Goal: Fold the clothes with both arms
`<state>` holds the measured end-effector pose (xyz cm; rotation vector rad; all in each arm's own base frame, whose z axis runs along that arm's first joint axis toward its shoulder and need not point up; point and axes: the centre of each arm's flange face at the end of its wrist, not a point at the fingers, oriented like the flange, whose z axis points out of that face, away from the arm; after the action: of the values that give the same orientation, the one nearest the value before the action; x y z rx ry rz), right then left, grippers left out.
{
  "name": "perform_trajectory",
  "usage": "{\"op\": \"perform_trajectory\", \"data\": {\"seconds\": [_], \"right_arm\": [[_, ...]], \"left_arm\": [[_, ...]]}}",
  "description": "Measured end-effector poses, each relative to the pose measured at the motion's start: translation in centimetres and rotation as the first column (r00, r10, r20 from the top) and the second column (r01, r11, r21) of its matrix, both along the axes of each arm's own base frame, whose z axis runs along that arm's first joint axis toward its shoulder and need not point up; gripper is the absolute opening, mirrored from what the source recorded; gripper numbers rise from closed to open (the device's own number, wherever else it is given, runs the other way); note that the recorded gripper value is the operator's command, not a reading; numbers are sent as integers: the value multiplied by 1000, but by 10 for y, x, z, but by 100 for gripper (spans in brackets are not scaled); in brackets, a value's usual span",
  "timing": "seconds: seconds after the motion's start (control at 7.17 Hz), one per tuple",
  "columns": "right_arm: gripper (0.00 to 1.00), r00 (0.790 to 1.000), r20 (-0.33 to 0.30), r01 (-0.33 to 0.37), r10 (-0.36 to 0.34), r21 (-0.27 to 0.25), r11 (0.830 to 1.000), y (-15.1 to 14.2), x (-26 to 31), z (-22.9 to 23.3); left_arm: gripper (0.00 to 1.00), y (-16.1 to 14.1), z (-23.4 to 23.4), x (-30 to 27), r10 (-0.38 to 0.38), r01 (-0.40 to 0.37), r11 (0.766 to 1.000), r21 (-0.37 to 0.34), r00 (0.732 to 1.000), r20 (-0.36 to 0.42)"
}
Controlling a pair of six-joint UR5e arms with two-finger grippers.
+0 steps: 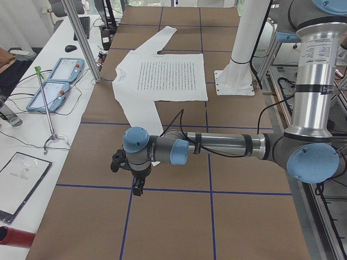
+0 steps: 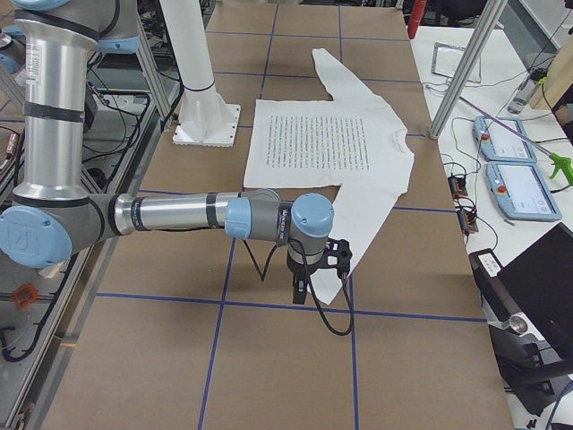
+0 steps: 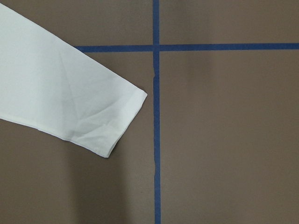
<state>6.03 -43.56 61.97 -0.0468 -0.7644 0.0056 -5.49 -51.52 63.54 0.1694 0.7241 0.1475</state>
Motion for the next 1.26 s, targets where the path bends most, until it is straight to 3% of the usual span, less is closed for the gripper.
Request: {"op": "perform_trajectory", "data": {"seconds": [0.42,0.7,1.26], "right_arm": [[100,1000,11,-2,2,29,1000,-13,-1,-13],[100,1000,13,7,-8,50,999,-31,-7,-16],[100,992,109,36,-56,182,983,-57,-48,73]], "left_arm": [[100,-14,-24,2,-3,3,989,147,1000,-1],[100,-20,-35,5,-28,31,986,164,999,-20],[100,-24,-49,13,-27,46,978,202,995,-97]]}}
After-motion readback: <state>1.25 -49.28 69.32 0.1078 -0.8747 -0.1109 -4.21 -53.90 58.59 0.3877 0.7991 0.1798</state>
